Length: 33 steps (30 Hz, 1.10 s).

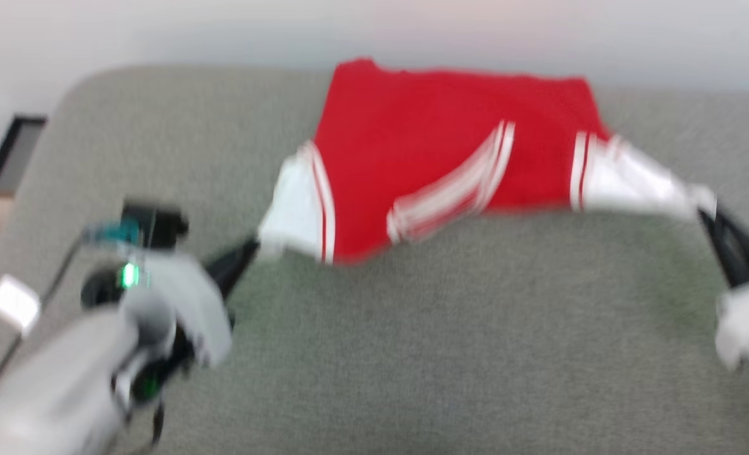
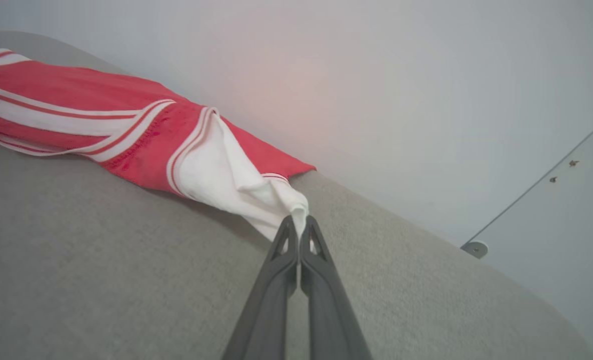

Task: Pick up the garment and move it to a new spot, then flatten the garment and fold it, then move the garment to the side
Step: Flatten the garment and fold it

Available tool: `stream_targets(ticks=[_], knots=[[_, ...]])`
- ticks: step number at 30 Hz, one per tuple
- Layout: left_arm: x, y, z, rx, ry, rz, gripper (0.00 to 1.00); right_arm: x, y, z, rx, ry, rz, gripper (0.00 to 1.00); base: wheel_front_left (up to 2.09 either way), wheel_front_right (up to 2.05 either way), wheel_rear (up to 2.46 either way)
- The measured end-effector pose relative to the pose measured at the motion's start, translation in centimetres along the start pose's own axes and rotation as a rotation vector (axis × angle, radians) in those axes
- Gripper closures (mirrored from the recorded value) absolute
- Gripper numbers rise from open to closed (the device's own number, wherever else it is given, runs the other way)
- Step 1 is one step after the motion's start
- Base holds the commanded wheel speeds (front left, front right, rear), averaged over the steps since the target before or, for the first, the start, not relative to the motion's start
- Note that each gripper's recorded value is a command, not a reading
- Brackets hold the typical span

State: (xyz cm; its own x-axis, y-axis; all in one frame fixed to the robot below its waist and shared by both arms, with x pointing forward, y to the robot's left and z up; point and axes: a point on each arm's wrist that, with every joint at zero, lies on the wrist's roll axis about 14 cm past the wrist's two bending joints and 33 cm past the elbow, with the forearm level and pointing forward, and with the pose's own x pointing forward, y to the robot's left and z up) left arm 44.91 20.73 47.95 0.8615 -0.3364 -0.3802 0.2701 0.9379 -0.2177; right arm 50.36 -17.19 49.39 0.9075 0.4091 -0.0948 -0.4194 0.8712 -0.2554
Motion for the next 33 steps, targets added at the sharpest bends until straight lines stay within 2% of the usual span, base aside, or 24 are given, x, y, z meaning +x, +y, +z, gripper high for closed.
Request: stream_targets(ticks=[8,15,20,27,28,29,32,33], knots=[[-8.1,-2.4,-5.2,-0.049,0.035,0.038,1.0,-10.1,1.9,-2.0,-0.001,0.116,-0.005,1.0,0.0,0.0,0.0],[-12.6,-2.4,-9.2,-0.107,0.076,0.134,1.0,-16.5,4.3,-4.1,0.097,0.213,-0.049,1.0,0.0,0.0,0.0],[-13.7,-2.5,-11.0,-0.152,0.101,0.171,1.0,-18.6,6.1,-5.7,0.172,0.295,-0.051,1.0,0.0,0.0,0.0],[-13.2,-3.3,-11.7,-0.189,0.112,0.16,1.0,-19.0,7.0,-7.2,0.217,0.376,-0.048,1.0,0.0,0.0,0.0],[-13.0,-3.3,-11.7,-0.19,0.113,0.158,1.0,-18.9,7.0,-7.4,0.219,0.389,-0.046,0.94,0.0,0.0,0.0],[-12.9,-3.5,-11.8,-0.195,0.117,0.151,1.0,-18.8,6.9,-7.7,0.231,0.405,-0.05,0.83,0.0,0.0,0.0],[-12.3,-3.9,-11.9,-0.198,0.12,0.138,1.0,-18.5,7.6,-8.7,0.255,0.468,-0.032,0.4,0.0,0.0,0.0],[-12.1,-3.9,-11.8,-0.199,0.121,0.134,1.0,-18.3,7.9,-8.9,0.261,0.483,-0.024,0.29,0.0,0.0,0.0]])
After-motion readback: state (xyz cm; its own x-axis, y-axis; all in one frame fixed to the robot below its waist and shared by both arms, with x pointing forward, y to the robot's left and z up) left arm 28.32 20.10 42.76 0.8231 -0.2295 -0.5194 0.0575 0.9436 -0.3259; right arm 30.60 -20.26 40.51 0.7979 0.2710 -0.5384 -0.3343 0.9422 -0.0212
